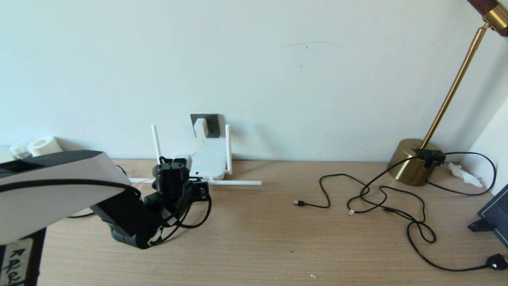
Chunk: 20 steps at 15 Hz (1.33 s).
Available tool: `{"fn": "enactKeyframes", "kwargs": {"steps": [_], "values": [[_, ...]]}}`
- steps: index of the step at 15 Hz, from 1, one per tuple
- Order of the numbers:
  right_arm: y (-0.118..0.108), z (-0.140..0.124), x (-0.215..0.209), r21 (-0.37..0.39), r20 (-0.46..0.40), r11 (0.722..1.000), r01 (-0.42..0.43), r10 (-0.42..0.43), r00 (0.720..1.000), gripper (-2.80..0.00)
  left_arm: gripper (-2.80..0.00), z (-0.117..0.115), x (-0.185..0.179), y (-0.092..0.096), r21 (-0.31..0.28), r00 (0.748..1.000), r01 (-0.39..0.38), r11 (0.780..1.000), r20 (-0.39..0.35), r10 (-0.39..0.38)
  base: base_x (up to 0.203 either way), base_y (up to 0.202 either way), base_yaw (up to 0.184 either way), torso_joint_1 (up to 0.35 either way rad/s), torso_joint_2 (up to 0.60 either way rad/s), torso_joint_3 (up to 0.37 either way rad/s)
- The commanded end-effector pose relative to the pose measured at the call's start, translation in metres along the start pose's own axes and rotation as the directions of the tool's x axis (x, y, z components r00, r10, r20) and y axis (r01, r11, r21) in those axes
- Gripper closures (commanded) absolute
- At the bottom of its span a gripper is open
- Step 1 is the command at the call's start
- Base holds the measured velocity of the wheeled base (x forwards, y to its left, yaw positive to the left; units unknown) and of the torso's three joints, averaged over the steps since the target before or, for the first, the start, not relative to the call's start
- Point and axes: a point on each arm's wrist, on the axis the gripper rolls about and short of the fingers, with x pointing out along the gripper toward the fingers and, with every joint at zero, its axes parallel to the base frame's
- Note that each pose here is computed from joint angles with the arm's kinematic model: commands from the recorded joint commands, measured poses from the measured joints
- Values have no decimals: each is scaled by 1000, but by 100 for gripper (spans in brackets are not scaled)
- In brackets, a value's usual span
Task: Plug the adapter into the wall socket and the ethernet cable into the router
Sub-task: Plug cable into router interface
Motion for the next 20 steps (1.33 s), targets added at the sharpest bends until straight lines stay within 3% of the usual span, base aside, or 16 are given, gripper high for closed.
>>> {"fn": "enactKeyframes", "kwargs": {"steps": [1,20], "values": [[0,0,0,0,-4,1000,0,0,1000,-280,0,1,-1,-1,-2,1000,-1,1000,6,1,0,0,0,0,0,0],[0,0,0,0,-2,1000,1,-1,1000,-280,0,3,2,2,4,1000,-8,1000,12,8,0,0,0,0,0,0]]}}
